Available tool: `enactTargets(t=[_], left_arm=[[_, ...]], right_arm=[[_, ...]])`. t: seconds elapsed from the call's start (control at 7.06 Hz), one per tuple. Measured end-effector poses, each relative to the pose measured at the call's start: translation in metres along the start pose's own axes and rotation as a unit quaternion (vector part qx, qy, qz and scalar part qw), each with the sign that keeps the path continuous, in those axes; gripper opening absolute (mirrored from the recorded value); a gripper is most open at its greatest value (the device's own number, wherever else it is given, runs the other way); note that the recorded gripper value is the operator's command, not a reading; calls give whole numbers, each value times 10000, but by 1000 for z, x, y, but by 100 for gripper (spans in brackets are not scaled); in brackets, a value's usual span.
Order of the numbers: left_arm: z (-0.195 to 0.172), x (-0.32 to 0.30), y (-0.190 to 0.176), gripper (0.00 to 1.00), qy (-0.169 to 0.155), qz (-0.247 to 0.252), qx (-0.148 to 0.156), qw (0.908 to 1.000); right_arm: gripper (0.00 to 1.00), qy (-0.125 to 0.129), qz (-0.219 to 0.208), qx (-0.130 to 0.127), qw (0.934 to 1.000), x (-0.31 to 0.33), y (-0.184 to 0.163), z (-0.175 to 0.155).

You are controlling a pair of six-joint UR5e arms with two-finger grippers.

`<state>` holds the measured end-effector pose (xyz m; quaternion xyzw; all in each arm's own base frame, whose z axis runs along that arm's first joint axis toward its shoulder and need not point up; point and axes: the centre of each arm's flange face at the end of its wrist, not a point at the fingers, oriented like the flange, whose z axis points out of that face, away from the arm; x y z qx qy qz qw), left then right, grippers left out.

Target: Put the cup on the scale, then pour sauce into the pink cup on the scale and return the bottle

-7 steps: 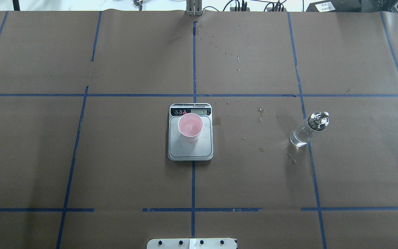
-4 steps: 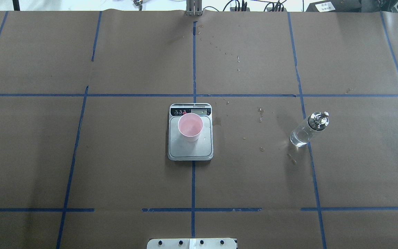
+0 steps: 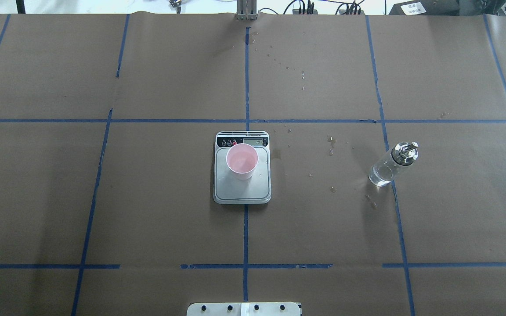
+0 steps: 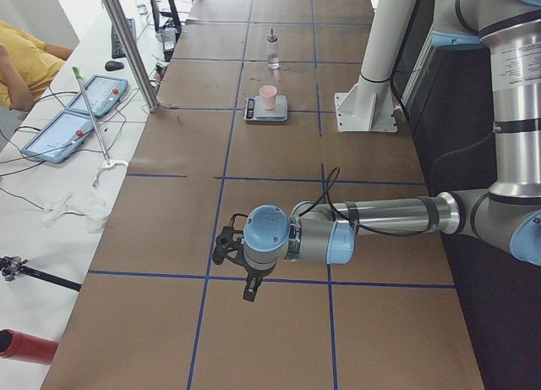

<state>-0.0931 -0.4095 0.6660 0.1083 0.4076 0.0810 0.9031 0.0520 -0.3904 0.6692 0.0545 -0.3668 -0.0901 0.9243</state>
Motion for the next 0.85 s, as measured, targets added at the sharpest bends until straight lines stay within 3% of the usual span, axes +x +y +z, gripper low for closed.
enactTargets(t=[0.85], left_arm=[[6, -4, 15, 100, 18, -98, -81, 9999]], right_arm=[[100, 7, -56, 60, 10000, 10, 3, 11]])
